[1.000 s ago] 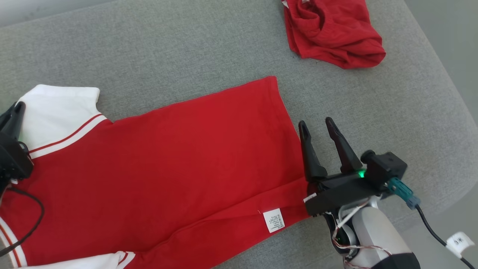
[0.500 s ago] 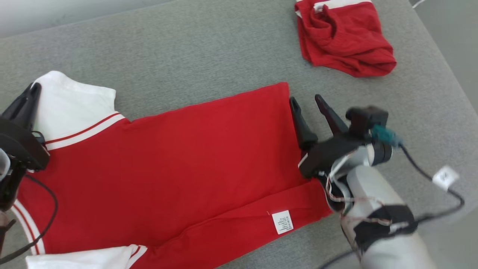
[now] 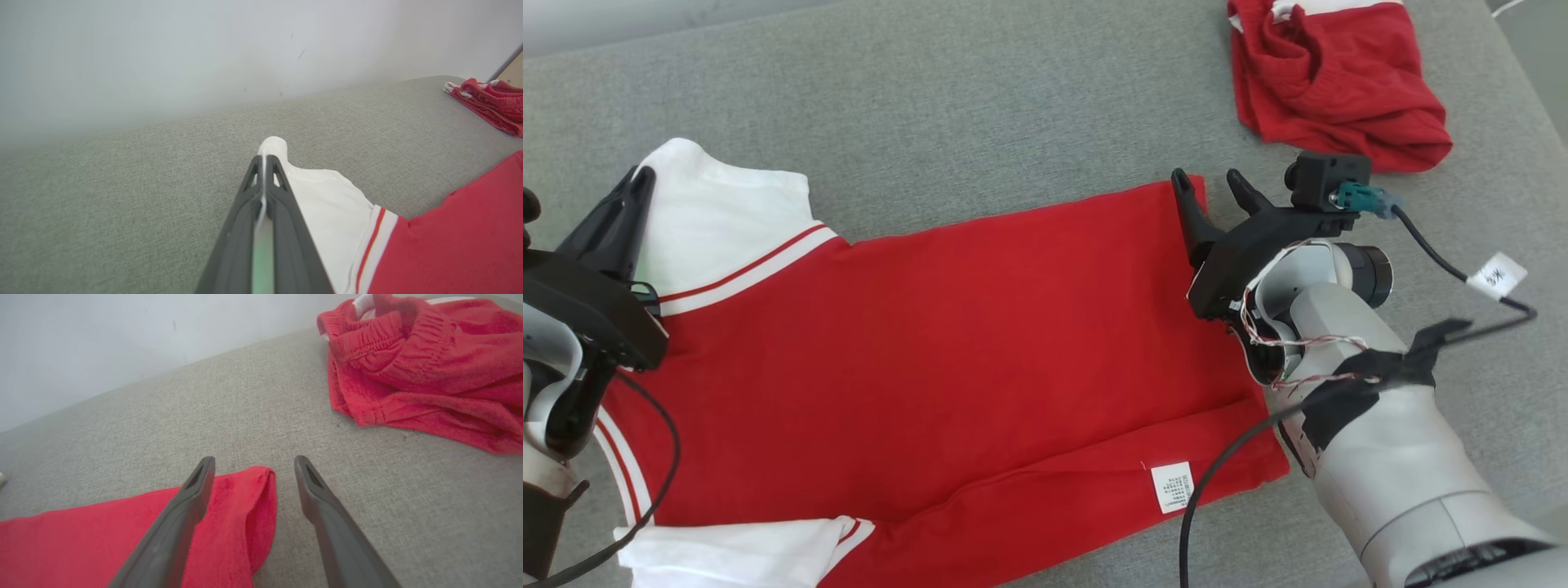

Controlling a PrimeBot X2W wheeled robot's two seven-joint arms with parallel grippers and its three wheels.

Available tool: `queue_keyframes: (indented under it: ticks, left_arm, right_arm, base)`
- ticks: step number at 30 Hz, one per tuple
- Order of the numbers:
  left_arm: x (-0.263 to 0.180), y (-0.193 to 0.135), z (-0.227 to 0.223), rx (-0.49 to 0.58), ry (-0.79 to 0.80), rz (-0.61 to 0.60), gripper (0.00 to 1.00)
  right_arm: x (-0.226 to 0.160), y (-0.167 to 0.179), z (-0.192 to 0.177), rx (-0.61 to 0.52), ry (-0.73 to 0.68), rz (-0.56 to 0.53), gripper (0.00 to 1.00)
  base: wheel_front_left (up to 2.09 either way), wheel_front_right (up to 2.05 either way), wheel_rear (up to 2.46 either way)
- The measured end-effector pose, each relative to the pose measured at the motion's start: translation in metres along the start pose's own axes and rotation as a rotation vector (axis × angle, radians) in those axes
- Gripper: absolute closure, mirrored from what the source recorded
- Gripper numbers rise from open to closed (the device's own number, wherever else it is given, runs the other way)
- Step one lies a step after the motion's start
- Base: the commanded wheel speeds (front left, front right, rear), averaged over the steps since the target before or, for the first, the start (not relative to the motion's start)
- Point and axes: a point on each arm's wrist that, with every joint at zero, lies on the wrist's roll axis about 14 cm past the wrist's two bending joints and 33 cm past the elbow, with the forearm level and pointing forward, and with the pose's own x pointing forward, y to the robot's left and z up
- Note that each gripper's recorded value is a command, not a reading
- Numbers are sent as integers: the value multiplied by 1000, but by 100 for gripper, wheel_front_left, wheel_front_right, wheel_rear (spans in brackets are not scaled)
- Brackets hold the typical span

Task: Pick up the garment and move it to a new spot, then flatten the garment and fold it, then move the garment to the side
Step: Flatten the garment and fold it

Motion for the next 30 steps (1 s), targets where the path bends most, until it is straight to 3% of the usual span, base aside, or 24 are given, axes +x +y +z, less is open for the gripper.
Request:
queue_keyframes:
  ticks: [4, 5, 8, 9, 10, 20, 30]
  left_arm:
    - [-1, 0, -2, -1, -1, -2, 100]
    - [-1, 0, -2, -1, -1, -3, 100]
    - [-1, -1, -3, -3, -1, -8, 100]
    - [0, -2, -3, -3, -2, -10, 100]
    - [0, -2, -3, -4, -3, -12, 100]
    - [-5, 9, 3, -3, -44, 16, 100]
    - [-38, -5, 33, -45, -176, 9, 100]
  right_arm:
    - [5, -7, -14, -8, 73, -22, 0]
    - [6, -8, -18, -7, 89, -27, 4]
    - [9, -10, -22, -5, 101, -33, 65]
    - [11, -9, -22, -9, 104, -32, 96]
    - [12, -9, -21, -7, 99, -30, 100]
    - [20, 2, -10, -20, 27, -2, 100]
    - [-2, 22, -2, -23, -54, 67, 100]
  base:
    - [0, 0, 0]
    - [0, 0, 0]
    - [0, 0, 0]
    - [0, 0, 0]
    - [0, 0, 0]
    - [0, 0, 0]
    - [0, 0, 0]
